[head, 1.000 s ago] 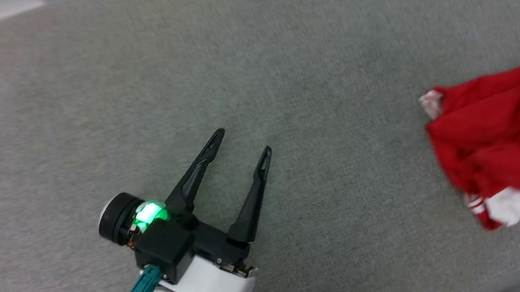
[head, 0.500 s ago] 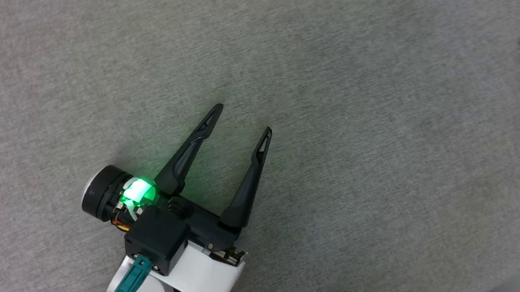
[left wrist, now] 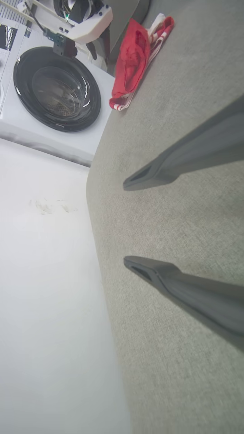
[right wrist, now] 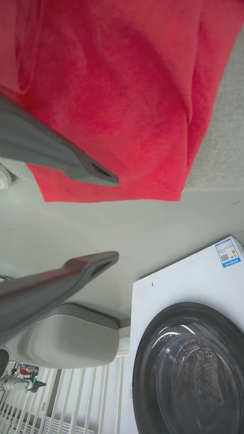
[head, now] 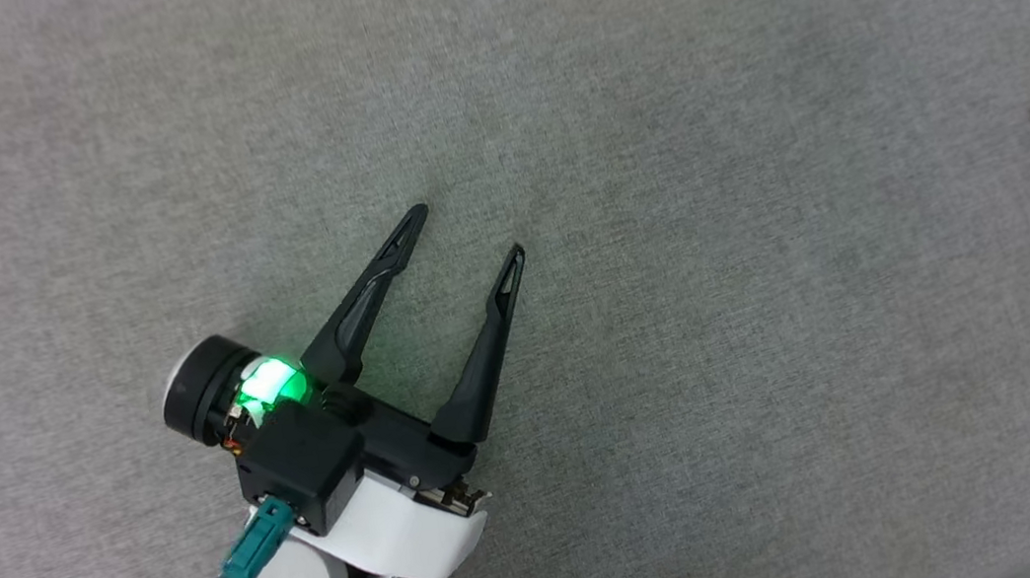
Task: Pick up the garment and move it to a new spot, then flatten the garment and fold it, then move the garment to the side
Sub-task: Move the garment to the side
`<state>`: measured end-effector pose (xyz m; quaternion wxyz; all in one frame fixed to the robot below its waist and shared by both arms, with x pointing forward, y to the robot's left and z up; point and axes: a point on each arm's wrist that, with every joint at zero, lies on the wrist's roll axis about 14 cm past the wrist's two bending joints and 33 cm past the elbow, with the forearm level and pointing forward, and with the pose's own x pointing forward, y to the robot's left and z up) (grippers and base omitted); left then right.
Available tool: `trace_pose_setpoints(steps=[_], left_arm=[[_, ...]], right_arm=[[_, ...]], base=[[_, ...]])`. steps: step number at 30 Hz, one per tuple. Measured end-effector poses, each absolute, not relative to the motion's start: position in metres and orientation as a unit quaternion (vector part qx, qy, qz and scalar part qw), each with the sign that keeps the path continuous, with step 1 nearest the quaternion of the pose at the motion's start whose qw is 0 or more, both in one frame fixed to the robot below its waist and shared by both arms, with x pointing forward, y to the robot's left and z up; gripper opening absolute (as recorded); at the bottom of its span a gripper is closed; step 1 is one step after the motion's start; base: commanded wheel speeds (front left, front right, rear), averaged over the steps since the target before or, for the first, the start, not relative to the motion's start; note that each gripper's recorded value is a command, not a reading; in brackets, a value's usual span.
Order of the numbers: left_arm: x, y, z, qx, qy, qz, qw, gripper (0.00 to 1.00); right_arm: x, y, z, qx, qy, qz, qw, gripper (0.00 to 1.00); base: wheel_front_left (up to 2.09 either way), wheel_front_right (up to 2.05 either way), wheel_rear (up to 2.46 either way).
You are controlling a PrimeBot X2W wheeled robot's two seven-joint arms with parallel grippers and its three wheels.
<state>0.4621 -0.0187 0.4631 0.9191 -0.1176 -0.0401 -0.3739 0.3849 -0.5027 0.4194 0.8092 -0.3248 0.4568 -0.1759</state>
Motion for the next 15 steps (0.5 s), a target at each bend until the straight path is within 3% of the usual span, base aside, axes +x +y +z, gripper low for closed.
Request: trace_pose_setpoints(steps=[7, 15], left_arm=[[0.453, 0.001, 0.494, -0.119, -0.059, -0.330, 0.935, 1.00], [0.429, 0.053, 0.530, -0.087, -0.091, -0.251, 0.960, 1.00]], right_arm=[[0.413, -0.481, 0.477, -0.298, 0.348, -0.177, 0.871, 1.00], [0.444, -0.379, 0.544, -0.223, 0.147, -0.098, 0.959, 1.00]], base=[[0.00, 0.00, 0.00], [0.00, 0.00, 0.00]])
